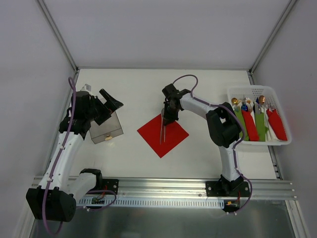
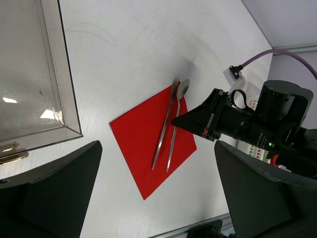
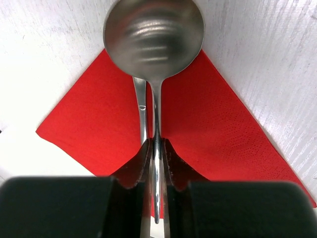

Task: Place the utensils on the paper napkin and roll it up

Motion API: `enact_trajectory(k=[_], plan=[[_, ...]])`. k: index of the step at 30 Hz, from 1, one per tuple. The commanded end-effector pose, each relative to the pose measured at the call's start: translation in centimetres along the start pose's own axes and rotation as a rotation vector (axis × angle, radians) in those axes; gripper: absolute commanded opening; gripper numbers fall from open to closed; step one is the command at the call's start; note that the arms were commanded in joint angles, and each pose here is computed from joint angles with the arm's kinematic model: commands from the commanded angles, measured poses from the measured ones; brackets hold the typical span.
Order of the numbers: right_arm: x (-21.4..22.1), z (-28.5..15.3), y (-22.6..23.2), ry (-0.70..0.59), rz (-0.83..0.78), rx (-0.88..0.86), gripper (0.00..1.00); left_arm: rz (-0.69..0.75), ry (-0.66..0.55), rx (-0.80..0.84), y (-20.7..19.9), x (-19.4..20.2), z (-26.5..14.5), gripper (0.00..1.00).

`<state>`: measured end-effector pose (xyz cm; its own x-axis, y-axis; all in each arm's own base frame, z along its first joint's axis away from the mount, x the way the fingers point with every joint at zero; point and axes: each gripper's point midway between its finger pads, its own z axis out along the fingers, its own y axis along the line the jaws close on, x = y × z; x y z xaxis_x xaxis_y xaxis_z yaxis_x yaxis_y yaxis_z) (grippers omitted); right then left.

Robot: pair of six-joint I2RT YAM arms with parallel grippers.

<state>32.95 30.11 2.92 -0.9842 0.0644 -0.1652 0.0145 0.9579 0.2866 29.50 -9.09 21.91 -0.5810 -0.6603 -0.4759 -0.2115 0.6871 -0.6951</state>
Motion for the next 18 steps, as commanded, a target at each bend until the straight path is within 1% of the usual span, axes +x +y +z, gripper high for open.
enact_trajectory(k=[1,9,15,18], plan=[[-0.2,-0.4,0.6,0.0,0.035,-0.012,0.11,0.018,-0.018,0.018,-0.9,-1.1,-0.6,0.99],[0.0,0.1,0.5,0.015,0.05,-0.011,0.19,0.015,-0.012,0.02,-1.0,-1.0,-0.5,0.99],[0.9,0.4,0.1,0.045,0.068,-0.007,0.2,0.017,-0.013,0.021,-1.1,-1.2,-0.4,0.99],[1.1,-0.1,0.6,0.05,0.071,-0.029,0.2,0.02,-0.01,0.022,-1.1,-1.1,-0.4,0.99]])
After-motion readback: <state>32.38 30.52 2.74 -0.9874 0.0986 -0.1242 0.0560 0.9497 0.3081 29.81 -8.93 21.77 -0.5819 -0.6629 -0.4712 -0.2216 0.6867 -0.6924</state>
